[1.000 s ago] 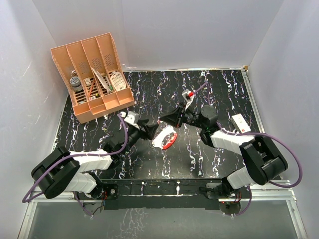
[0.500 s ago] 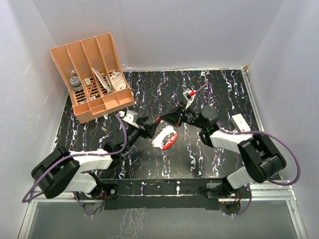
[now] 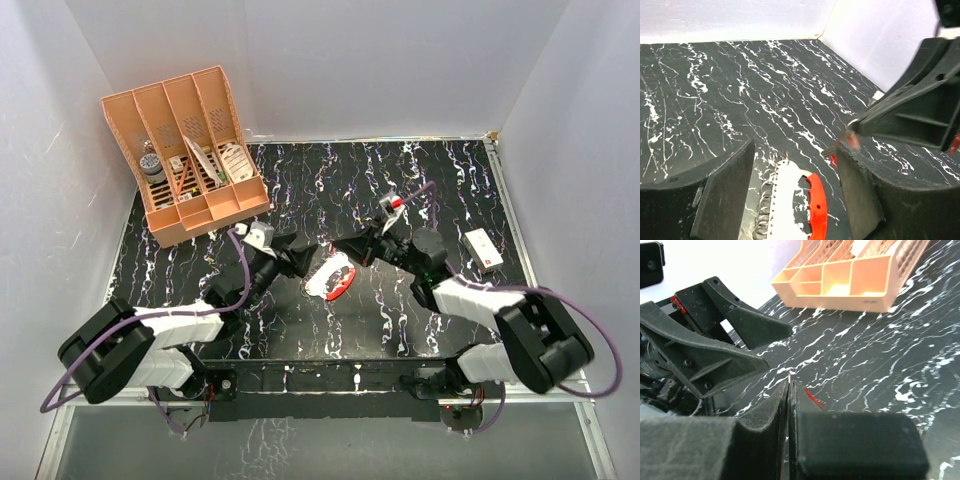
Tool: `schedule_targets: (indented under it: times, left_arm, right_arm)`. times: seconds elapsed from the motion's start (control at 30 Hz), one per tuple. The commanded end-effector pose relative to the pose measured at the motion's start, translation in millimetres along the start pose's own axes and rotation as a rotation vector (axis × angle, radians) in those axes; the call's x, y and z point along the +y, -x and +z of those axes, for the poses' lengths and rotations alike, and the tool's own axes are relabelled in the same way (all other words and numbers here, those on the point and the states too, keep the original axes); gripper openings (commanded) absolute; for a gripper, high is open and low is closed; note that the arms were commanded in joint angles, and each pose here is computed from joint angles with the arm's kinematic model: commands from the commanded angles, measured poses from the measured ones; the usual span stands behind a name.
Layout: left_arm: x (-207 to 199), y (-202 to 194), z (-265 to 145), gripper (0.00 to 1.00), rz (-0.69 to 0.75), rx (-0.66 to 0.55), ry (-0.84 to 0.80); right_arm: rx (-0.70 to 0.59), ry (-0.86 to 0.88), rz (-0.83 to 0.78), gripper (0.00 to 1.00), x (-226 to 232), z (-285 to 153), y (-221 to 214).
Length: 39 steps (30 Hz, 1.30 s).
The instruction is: Put the keys on the keyring
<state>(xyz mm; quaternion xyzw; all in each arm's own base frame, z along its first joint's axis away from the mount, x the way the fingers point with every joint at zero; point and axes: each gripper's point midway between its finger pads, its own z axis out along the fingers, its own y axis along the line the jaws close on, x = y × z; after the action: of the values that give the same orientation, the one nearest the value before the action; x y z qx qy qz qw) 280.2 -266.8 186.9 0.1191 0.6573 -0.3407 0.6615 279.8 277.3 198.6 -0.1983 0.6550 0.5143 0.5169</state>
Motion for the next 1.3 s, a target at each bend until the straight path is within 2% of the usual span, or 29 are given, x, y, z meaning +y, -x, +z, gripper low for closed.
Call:
schedule_targets:
  times: [0.0,0.17,0.37,0.57,0.93,1.13,1.27]
  left_arm:
    - [8.2,9.5,-13.5,0.65,-0.018,-0.026,0.045]
    - [12.3,-5.5,-11.6,0.65,-0.027,0.016,0.061]
    - [0.3,-12.9,7.6,0.64,-0.040,0.057,0.013]
    - [2.7,-36.9,21.7,0.64,-0.053,0.155,0.038]
    - [7.4,-70.9,28.2,0.64,-0.081,0.243,0.057]
    - [6.2,-78.4,29.5,0.63,-0.103,0.260,0.053]
    - [-2.0,-69.0,31.0,0.63,-0.112,0.223,0.010]
  right_arm:
    - [-0.099,-0.125,-0.166,0.00,-5.7,-23.3,23.3]
    - [-0.116,-0.199,-0.198,0.00,-12.2,-49.3,8.9]
    - [-0.098,-0.231,-0.186,0.00,-17.6,-54.0,1.5]
    - [-0.085,-0.299,-0.183,0.00,-32.5,-59.2,-7.1]
    - [-0.019,-0.435,-0.139,0.00,-65.0,-58.9,-23.3]
    - [0.008,-0.413,-0.132,0.00,-67.7,-51.6,-30.2]
    - [0.012,-0.343,-0.136,0.00,-57.5,-44.7,-30.0]
